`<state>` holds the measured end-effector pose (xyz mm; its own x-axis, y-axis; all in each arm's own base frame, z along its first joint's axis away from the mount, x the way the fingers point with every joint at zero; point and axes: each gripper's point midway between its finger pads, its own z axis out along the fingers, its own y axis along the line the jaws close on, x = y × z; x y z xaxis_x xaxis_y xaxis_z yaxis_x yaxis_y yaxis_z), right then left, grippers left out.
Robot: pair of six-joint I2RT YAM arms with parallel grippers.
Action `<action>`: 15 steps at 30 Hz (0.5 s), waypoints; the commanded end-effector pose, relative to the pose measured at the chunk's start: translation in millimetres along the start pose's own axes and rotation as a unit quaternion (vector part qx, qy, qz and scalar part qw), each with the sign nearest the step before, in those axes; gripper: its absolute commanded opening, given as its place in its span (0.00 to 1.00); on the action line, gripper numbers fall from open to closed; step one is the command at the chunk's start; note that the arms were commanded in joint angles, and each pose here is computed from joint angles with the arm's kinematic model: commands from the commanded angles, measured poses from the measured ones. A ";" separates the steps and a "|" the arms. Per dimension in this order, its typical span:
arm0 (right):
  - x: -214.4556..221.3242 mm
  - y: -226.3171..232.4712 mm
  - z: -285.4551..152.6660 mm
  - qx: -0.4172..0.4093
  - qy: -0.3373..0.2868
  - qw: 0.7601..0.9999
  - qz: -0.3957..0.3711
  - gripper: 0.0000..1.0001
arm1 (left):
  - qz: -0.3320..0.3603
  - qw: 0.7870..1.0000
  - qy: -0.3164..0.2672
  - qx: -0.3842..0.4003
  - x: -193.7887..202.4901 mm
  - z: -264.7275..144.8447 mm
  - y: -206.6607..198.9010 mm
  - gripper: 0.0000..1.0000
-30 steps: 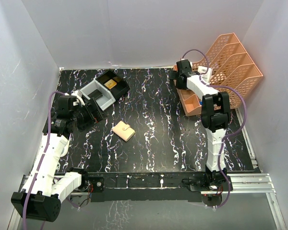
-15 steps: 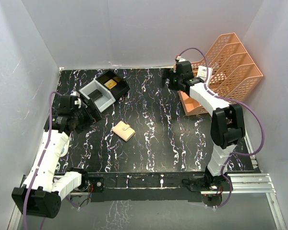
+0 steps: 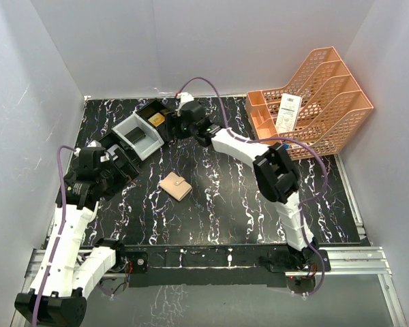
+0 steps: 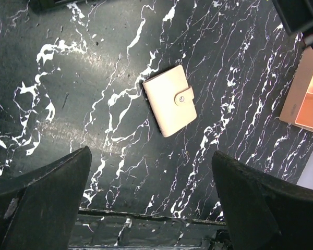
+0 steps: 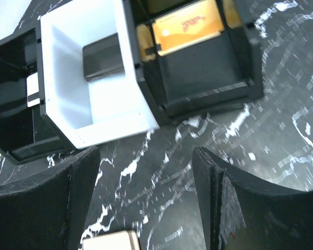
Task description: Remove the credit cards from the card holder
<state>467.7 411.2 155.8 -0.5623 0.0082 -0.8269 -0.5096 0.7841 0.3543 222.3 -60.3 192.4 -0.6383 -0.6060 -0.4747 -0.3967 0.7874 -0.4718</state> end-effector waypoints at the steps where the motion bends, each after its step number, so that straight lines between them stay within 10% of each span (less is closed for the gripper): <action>1: -55.3 43.2 18.6 -0.028 -0.103 0.992 -0.065 0.68 | -0.026 1.000 0.007 -0.011 11.9 -4.8 10.9 0.99; 15: -45.7 48.6 82.0 0.008 -0.128 0.983 -0.134 0.60 | -0.019 1.000 0.008 -0.004 9.5 -11.7 6.1 0.99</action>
<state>498.8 495.7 147.2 -0.3230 -0.0855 -0.9425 -0.6135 0.7773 0.1397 210.1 -60.0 187.6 -0.6298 -0.6339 -0.4489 -0.4270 0.7653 -0.4817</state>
